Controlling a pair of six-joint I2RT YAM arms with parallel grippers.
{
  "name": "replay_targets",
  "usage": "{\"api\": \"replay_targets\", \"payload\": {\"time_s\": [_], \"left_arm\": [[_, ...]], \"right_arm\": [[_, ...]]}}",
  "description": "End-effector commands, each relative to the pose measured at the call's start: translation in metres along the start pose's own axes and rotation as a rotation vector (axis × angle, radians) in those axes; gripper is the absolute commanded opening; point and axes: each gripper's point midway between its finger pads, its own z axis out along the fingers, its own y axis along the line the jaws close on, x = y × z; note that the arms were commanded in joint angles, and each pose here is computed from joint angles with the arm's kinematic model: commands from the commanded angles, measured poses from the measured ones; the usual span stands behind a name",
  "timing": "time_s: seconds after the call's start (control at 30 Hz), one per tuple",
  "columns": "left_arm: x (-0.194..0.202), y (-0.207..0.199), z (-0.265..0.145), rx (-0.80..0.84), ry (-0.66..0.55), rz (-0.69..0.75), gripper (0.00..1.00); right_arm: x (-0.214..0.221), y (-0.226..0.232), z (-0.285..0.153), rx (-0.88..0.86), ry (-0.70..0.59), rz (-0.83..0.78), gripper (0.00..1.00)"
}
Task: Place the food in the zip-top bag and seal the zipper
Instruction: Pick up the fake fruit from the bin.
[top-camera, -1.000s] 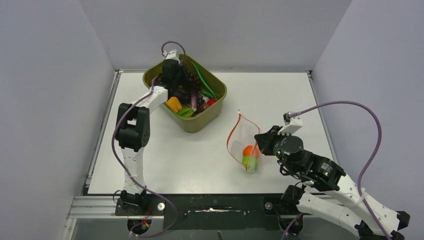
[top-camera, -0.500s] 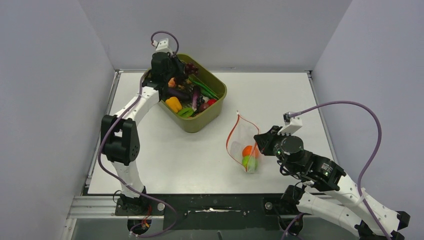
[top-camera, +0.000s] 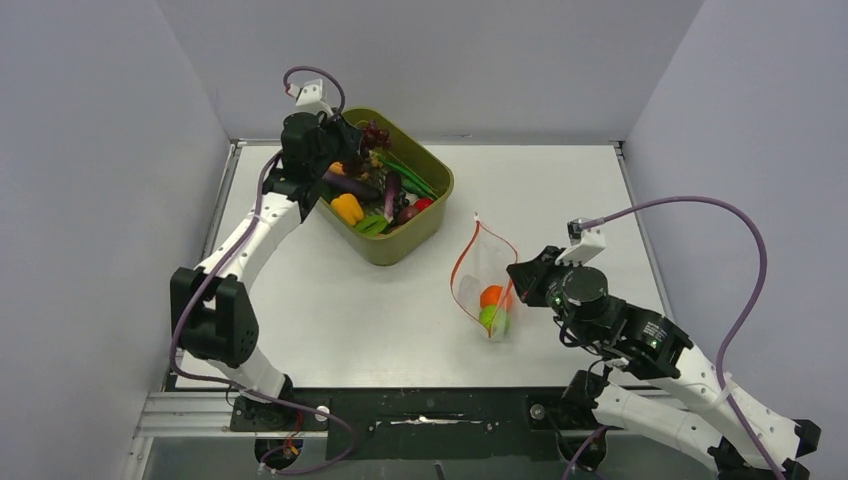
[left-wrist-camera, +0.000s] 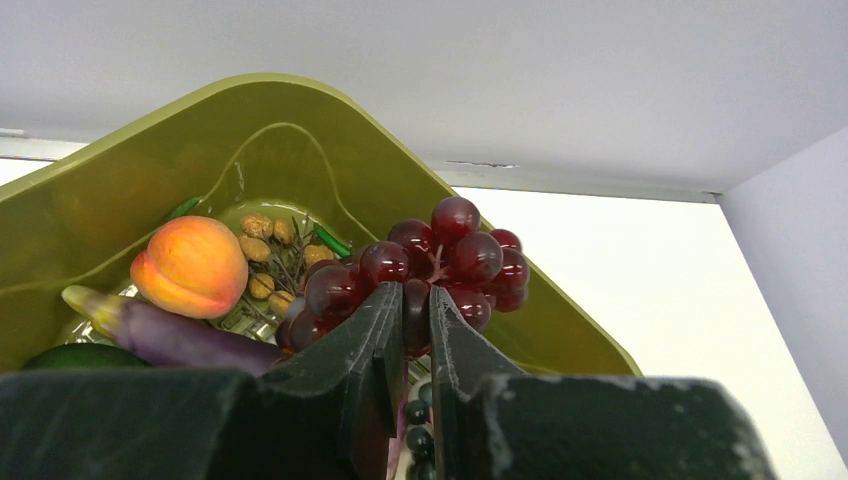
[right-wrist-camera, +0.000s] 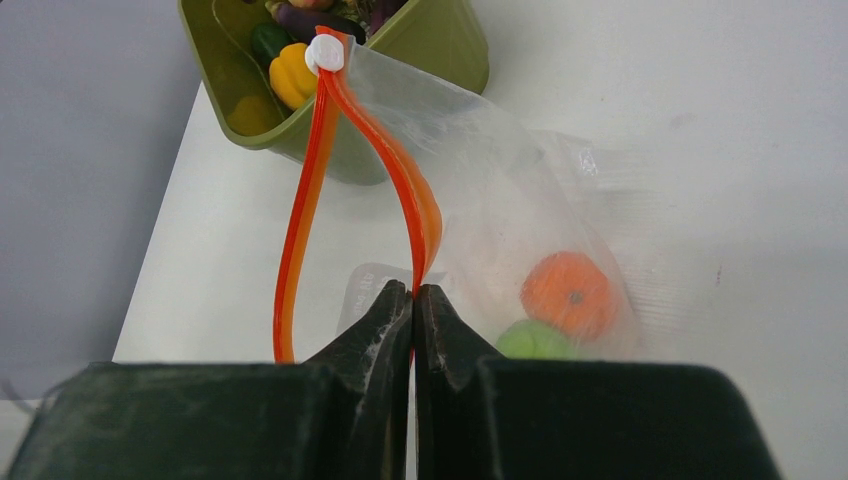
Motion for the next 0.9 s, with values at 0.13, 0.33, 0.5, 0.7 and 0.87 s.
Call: {"api": "replay_targets", "payload": {"time_s": [0.13, 0.33, 0.5, 0.7, 0.87], "left_arm": [[-0.052, -0.073, -0.062, 0.222, -0.137, 0.02, 0.1], [-0.049, -0.113, -0.093, 0.329, -0.117, 0.026, 0.1], [-0.047, -0.141, -0.125, 0.409, -0.109, -0.021, 0.1], [-0.035, -0.166, -0.161, 0.513, -0.075, -0.148, 0.1], [-0.035, -0.179, -0.184, 0.588, -0.057, -0.209, 0.1]], "right_arm": [[-0.025, 0.022, 0.004, -0.051, -0.08, 0.085, 0.0], [-0.027, 0.025, 0.014, -0.028, -0.086, 0.093, 0.0], [-0.029, 0.033, 0.022, -0.016, -0.083, 0.115, 0.0], [-0.029, 0.046, 0.032, -0.052, -0.098, 0.203, 0.0], [-0.029, 0.049, 0.038, -0.061, -0.122, 0.268, 0.0]]}}
